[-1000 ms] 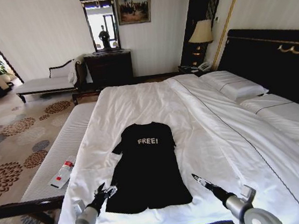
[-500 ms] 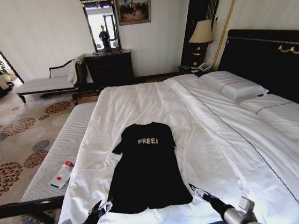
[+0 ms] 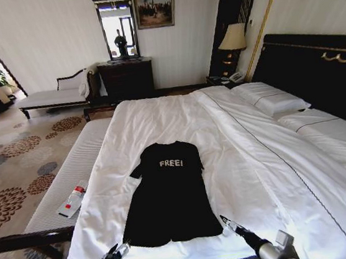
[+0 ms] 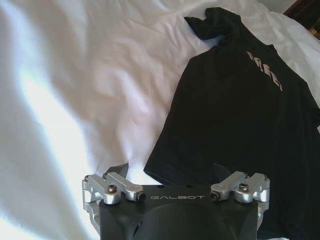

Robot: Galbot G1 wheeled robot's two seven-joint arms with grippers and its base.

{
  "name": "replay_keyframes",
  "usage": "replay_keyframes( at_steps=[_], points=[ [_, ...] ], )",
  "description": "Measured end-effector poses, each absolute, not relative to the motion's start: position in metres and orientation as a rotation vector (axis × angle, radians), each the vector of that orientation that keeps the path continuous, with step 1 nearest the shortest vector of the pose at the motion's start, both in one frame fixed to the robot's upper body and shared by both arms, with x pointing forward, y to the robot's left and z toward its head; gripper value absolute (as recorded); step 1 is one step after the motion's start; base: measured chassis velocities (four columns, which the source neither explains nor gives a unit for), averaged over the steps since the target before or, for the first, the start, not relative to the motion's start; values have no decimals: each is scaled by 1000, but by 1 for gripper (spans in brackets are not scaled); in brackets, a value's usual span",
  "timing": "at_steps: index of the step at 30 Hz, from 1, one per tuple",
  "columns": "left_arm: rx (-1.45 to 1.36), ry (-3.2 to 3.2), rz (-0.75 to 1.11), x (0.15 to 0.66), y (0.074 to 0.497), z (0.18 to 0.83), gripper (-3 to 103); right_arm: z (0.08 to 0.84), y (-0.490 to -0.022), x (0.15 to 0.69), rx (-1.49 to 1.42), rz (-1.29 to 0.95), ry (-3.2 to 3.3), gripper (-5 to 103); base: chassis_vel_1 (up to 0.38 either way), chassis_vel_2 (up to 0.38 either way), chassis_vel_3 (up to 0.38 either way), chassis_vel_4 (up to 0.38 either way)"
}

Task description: Fold the clothes on the bed.

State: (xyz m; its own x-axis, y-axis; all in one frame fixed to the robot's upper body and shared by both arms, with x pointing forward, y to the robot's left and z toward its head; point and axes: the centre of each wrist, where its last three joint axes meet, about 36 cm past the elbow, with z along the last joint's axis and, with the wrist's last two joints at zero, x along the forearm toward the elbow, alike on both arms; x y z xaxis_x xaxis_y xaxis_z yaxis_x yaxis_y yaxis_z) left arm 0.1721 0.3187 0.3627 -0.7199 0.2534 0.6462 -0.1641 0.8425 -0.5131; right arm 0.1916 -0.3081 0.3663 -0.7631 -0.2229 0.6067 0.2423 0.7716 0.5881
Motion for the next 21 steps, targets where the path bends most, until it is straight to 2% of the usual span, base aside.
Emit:
replay_keyframes(
  at_steps=[6,10,13,15,18,19,21],
  points=[
    [-85,-2246,719,172,310,356,95,367,-313,193,-25,-878,-2281,100,0,0,0,0],
    [-89,-2261,713,175,308,354,76,367,-314,193,-30,-880,-2282,100,0,0,0,0],
    [-88,-2269,709,176,308,355,70,367,-313,193,-31,-882,-2281,100,0,0,0,0],
    [-87,-2285,701,179,311,356,59,365,-312,192,-32,-884,-2276,100,0,0,0,0],
    [-83,-2293,698,181,313,358,59,364,-311,191,-33,-885,-2274,100,0,0,0,0],
    [-82,-2297,698,183,315,359,48,364,-311,191,-34,-886,-2272,100,0,0,0,0],
    [-81,-2299,699,183,315,359,46,364,-310,190,-35,-886,-2271,100,0,0,0,0]
  ],
)
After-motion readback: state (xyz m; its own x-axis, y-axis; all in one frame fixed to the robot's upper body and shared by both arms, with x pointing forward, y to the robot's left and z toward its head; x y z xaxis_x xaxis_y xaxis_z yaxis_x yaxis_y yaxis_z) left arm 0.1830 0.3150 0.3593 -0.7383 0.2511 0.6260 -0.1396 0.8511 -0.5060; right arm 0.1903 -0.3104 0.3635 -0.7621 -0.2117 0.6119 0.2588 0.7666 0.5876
